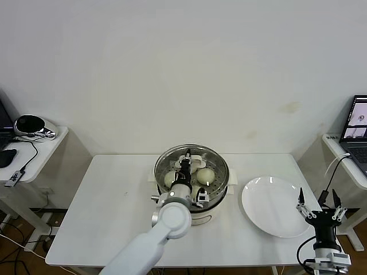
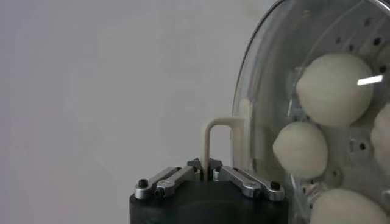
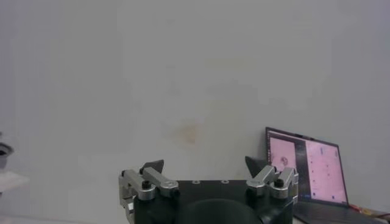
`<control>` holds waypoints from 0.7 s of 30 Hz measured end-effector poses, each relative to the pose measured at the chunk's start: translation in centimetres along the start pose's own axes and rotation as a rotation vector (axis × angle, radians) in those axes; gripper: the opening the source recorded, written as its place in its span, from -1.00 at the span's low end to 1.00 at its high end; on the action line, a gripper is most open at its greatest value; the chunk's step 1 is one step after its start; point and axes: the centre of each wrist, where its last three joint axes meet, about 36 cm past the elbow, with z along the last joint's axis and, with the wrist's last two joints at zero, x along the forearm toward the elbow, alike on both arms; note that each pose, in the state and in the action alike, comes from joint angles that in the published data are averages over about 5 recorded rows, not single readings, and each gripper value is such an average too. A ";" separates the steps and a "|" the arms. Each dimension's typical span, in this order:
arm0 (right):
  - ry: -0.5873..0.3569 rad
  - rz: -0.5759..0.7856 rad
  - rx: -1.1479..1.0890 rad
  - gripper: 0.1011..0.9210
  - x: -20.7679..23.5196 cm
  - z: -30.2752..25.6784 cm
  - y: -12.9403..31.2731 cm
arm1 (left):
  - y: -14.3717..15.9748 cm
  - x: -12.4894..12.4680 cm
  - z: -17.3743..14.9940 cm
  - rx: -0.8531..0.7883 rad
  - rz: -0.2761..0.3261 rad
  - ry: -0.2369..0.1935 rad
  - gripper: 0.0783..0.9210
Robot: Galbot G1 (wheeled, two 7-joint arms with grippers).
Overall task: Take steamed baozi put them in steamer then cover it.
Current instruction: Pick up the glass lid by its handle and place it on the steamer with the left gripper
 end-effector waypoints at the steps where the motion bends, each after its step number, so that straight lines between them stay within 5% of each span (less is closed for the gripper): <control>1: 0.000 0.000 0.000 0.76 0.0 0.0 0.0 | -0.1 0.0 -0.1 0.000 0.001 0.000 -0.85; 21: 0.000 -0.004 -0.005 0.76 0.0 0.3 -0.1 | -1.4 -0.7 -0.8 -0.008 0.004 0.009 -0.85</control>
